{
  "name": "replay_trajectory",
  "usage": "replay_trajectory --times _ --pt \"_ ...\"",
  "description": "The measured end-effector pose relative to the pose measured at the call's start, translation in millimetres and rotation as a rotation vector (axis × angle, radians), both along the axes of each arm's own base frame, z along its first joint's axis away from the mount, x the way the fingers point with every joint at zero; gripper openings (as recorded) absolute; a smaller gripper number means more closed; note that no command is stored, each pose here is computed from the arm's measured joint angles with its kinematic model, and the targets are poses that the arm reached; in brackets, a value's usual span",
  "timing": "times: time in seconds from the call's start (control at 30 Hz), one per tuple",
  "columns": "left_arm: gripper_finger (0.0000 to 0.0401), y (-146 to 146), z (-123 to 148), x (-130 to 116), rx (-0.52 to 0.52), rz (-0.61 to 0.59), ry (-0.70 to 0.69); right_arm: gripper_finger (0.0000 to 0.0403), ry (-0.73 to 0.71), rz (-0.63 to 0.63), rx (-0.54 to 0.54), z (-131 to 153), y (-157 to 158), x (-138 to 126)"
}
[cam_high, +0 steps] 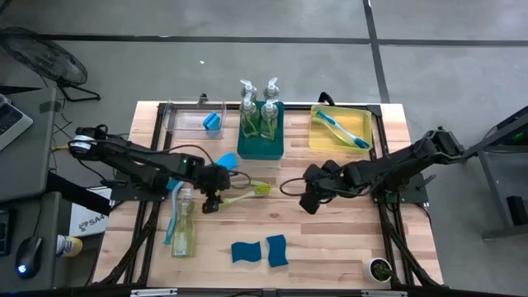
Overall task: Pick & Place Kitchen Sink Supplies
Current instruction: Put the green dish brush into the yellow bin
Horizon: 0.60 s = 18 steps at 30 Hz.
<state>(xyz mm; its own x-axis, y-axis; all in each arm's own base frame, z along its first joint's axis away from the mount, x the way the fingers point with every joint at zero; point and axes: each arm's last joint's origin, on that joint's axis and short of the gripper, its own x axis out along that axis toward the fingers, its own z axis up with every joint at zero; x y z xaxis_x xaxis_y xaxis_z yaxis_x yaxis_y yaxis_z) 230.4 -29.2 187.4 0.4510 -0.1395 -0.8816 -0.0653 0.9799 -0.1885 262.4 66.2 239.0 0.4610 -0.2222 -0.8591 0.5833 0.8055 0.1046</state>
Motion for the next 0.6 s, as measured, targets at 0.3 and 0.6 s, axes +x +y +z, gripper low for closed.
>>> replay_trajectory --times 0.3,0.6 --pt "0.0236 -34 -2 -10 0.030 0.020 0.031 0.0383 0.084 0.048 0.020 -30 6 -14" --pt "0.0236 -47 -29 -7 0.077 0.086 0.159 0.0383 0.059 0.070 0.019 -36 9 -15"
